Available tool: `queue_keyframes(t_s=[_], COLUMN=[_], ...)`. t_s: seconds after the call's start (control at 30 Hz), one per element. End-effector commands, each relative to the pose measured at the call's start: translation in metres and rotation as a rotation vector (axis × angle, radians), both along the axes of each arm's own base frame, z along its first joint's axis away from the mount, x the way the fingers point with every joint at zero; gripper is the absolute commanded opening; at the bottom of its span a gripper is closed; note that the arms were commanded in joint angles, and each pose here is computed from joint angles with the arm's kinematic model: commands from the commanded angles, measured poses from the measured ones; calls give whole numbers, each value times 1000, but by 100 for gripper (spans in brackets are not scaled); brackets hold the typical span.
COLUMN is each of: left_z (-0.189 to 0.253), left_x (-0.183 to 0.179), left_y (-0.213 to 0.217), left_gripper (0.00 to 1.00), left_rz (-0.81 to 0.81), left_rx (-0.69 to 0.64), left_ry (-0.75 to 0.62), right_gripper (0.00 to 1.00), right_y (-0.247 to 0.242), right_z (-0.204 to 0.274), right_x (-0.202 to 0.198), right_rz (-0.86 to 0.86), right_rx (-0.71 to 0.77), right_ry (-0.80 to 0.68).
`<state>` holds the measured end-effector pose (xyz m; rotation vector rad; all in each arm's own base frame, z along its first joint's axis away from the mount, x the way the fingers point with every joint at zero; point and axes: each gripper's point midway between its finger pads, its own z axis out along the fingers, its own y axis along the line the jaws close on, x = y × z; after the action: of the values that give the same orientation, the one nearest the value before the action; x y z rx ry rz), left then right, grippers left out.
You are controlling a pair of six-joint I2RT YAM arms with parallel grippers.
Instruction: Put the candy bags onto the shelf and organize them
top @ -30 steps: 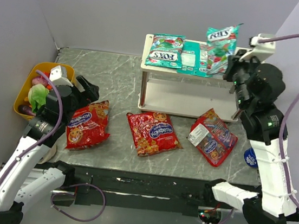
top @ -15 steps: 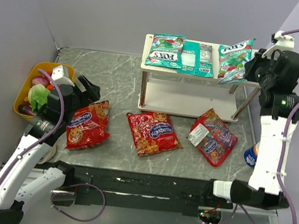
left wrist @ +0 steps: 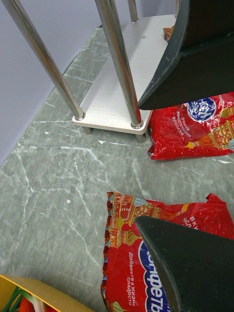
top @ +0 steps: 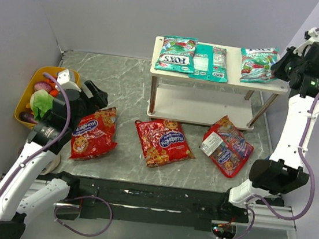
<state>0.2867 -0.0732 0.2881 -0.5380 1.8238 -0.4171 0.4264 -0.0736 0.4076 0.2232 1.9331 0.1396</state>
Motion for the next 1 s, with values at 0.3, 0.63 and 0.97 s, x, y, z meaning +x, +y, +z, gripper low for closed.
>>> queue_keyframes(t_s=[0.3, 0.63, 0.97], left_z=[10, 9, 8], left_x=[11, 11, 10], left_y=[-3, -4, -5], left_gripper=[96, 96, 96], left_rz=[0, -3, -11], left_rx=[-4, -10, -9], left_ry=[-32, -33, -31], right_gripper=[30, 70, 84], right_y=[-11, 4, 91], right_z=[10, 56, 53], right_x=[2, -21, -17], right_rz=[-50, -73, 118], right_rx=[-1, -15, -12], right_ry=[-36, -190, -217])
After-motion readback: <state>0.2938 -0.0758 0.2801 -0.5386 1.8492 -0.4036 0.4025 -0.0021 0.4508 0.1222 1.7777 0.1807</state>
